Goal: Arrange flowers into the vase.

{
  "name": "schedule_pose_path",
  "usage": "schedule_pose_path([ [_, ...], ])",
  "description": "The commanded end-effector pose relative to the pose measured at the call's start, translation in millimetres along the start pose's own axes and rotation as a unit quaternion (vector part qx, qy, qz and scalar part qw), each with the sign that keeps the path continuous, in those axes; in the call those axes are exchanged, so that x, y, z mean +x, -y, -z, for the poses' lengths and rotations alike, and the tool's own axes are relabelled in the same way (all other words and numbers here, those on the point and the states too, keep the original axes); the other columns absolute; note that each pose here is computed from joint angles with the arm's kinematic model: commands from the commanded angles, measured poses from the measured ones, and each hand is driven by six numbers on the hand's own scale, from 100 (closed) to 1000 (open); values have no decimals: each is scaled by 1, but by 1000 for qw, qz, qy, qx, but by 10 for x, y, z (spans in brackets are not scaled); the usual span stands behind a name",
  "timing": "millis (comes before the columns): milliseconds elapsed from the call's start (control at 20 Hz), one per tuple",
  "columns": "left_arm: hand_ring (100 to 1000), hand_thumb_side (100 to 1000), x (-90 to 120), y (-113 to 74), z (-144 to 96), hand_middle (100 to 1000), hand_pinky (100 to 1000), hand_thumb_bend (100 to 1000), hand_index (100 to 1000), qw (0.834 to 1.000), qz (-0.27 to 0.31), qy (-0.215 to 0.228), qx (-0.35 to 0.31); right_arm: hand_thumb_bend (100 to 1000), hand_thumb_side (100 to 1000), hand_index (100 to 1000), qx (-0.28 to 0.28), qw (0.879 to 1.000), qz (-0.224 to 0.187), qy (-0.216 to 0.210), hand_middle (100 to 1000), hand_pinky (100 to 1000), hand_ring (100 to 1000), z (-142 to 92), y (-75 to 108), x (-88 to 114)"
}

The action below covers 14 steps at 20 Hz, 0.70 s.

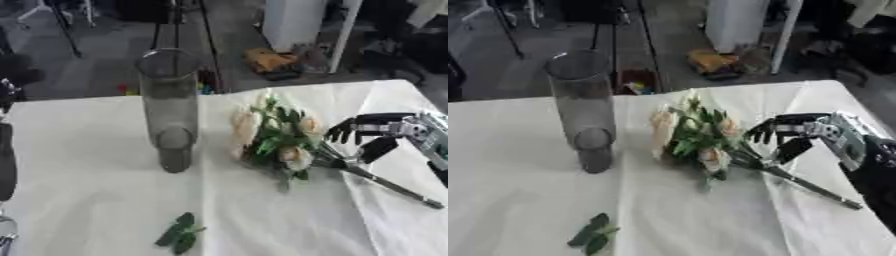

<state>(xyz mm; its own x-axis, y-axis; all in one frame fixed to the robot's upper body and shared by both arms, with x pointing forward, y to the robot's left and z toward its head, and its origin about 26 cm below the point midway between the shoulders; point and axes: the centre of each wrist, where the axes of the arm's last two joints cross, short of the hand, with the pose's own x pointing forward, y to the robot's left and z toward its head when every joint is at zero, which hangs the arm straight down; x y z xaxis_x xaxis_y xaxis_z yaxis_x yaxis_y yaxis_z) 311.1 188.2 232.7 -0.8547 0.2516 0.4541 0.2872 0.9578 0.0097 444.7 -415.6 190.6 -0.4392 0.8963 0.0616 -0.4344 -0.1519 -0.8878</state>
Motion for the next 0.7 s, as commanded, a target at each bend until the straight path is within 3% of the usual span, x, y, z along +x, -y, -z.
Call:
schedule_pose_path([
  [50, 695, 888, 56, 26, 58, 883, 695, 385, 929, 1000, -4, 15, -8, 517, 758, 946, 17, 1000, -25, 6, 788, 633, 779, -111, 85, -62],
  [700, 696, 893, 57, 34, 66, 884, 696, 381, 930, 1000, -6, 15, -9, 497, 740, 916, 40, 999, -17, 2, 742, 594, 749, -85, 8, -84],
])
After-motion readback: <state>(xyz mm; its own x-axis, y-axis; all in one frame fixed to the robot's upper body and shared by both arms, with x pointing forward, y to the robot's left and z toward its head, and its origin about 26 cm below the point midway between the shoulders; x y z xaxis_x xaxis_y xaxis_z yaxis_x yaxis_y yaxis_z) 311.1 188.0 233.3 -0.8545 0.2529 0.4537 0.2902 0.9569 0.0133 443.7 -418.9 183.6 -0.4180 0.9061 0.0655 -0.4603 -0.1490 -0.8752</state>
